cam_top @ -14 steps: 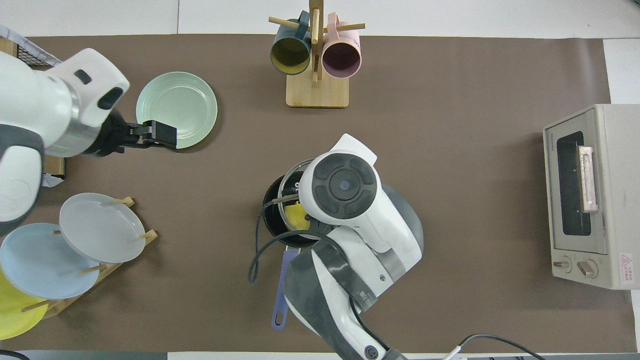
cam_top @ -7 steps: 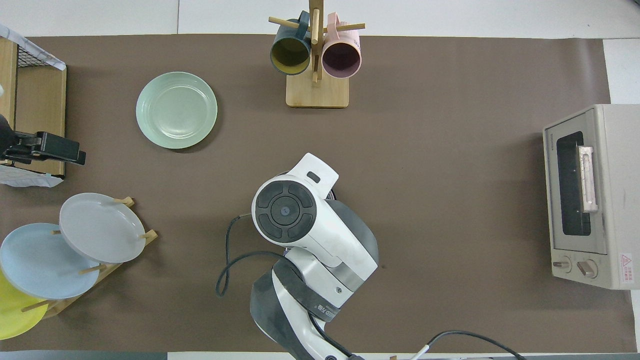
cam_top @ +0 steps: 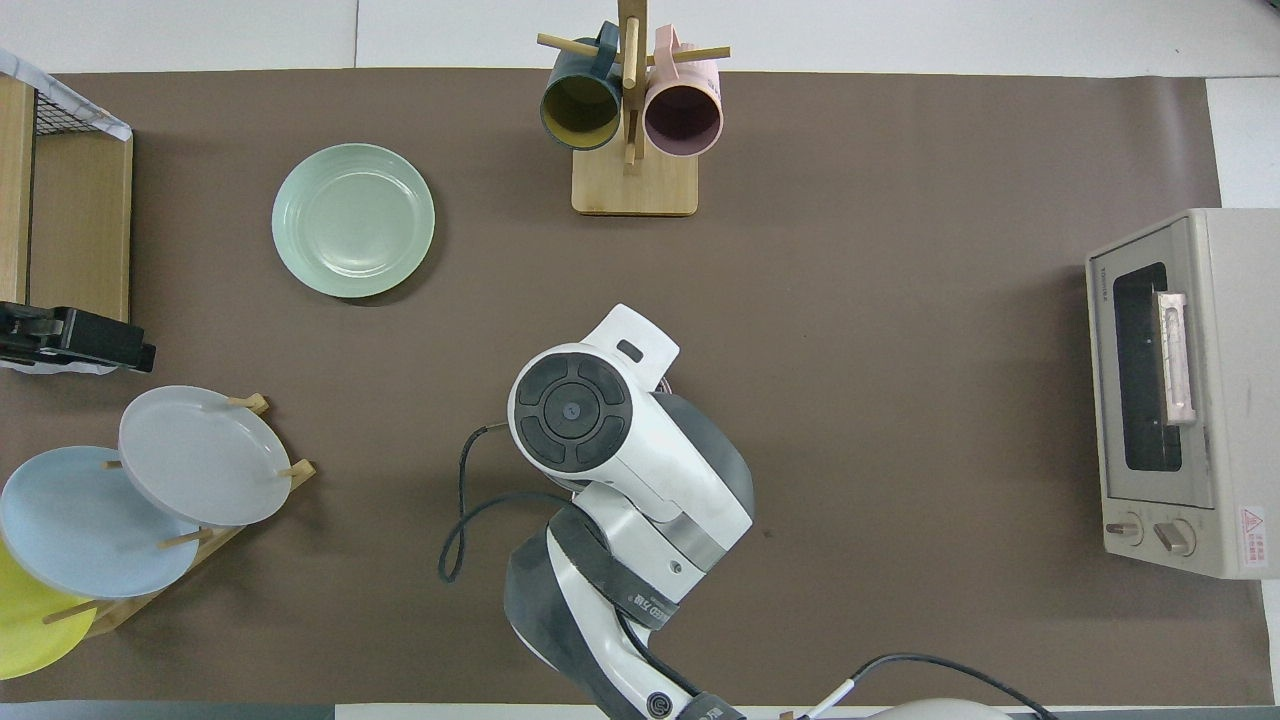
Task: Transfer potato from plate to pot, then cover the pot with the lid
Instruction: 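Lower the glass lid onto the saucepan with the right gripper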
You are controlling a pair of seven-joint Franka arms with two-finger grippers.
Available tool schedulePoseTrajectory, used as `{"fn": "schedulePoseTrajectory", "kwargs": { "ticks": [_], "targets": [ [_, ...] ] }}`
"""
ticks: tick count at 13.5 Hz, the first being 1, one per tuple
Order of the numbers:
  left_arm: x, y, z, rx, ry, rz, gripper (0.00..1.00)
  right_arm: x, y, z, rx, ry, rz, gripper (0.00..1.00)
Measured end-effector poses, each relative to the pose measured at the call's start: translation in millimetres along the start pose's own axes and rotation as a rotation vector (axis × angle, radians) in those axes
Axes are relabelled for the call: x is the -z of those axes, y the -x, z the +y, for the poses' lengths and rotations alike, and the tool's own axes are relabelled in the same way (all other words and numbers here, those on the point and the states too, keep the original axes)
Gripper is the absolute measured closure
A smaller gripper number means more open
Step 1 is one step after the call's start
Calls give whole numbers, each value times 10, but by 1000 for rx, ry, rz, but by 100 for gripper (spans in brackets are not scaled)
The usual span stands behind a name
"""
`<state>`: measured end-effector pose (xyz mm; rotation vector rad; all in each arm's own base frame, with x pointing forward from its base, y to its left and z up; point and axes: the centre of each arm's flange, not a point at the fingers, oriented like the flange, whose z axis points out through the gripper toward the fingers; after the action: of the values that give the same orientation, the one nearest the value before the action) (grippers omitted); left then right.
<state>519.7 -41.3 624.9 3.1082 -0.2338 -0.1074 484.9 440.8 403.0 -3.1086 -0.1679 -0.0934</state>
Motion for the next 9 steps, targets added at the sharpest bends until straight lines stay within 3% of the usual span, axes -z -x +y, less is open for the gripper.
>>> {"fn": "schedulePoseTrajectory", "kwargs": {
  "ticks": [8, 9],
  "targets": [
    [-104, 19, -8, 26, 6, -65, 0, 0, 1, -1, 0, 1, 0, 35],
    [-37, 18, -51, 52, 6, -50, 0, 1, -10, 12, -2, 2, 1, 27]
  ]
}}
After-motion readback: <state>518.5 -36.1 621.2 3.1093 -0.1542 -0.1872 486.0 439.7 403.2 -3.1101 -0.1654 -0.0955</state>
